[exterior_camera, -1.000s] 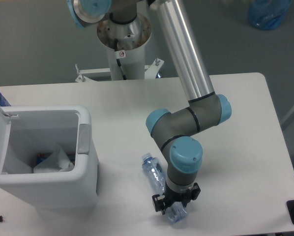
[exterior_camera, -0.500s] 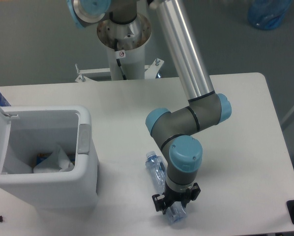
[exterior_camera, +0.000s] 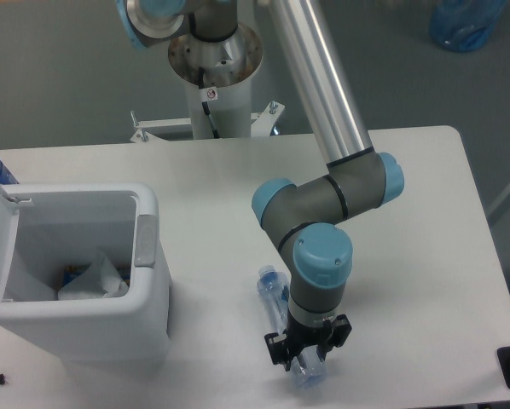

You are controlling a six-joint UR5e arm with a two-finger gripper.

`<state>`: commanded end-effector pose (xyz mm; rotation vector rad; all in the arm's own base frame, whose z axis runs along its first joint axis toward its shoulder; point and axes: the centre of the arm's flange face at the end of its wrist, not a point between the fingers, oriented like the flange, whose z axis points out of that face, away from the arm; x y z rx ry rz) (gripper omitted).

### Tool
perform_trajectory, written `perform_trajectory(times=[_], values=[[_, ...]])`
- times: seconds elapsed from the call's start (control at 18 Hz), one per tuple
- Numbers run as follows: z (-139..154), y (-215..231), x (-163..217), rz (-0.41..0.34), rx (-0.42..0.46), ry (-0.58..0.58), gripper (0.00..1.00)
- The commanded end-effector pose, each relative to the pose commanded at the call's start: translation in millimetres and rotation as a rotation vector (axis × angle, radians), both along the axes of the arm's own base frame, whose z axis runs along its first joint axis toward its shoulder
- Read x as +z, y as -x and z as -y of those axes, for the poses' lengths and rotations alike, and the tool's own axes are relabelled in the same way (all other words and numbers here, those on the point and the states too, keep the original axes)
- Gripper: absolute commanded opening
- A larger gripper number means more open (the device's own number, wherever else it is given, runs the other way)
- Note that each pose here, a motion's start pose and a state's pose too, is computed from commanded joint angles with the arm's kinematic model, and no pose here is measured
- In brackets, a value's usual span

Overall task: Place the trash in the trash can
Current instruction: 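Lower the gripper around the water bottle's body and close, then lift the water bottle and carry it over the trash bin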

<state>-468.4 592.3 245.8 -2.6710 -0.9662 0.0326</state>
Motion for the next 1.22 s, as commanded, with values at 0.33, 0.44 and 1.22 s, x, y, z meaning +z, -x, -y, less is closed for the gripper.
perform_trajectory(times=[0.33, 0.44, 1.22], values=[[4, -6, 34, -0.037, -0.002, -0.034, 0.59], [2, -13, 63, -0.074, -0.008, -0.066, 0.59], [31, -97, 319, -0.278, -0.127, -0.557, 0.59]])
